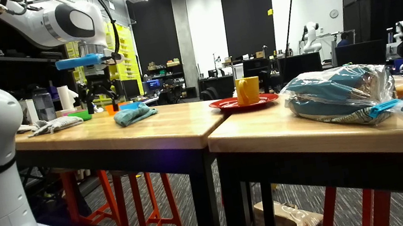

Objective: Unfold the grey cotton material

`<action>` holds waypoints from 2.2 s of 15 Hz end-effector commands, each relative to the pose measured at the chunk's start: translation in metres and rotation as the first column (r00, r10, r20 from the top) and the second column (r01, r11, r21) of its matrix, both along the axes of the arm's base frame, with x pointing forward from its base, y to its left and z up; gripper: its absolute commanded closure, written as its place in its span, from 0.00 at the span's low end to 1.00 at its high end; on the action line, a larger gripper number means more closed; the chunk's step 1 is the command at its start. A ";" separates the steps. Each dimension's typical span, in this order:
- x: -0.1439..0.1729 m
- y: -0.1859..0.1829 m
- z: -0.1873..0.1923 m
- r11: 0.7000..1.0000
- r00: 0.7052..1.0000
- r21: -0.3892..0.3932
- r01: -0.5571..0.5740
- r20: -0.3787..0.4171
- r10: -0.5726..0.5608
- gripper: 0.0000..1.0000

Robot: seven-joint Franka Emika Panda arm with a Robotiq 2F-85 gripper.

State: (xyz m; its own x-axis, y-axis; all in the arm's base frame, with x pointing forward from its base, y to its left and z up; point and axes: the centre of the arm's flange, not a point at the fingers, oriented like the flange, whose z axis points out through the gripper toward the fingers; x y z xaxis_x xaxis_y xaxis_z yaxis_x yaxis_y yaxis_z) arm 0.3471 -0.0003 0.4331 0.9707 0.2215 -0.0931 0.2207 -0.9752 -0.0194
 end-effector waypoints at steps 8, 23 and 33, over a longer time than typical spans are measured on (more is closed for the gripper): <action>0.040 0.051 0.021 0.967 0.967 -0.040 -0.252 0.024 0.253 0.00; 0.076 0.173 0.024 0.925 0.917 0.157 -0.346 0.263 0.299 0.00; 0.089 0.229 -0.004 0.894 0.931 0.284 -0.346 0.219 0.291 0.00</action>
State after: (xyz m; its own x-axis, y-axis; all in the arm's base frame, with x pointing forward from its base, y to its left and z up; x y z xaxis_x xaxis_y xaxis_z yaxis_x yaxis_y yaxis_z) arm 0.4258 0.2114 0.4322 0.8365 0.5178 0.1793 0.5468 -0.8099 -0.2123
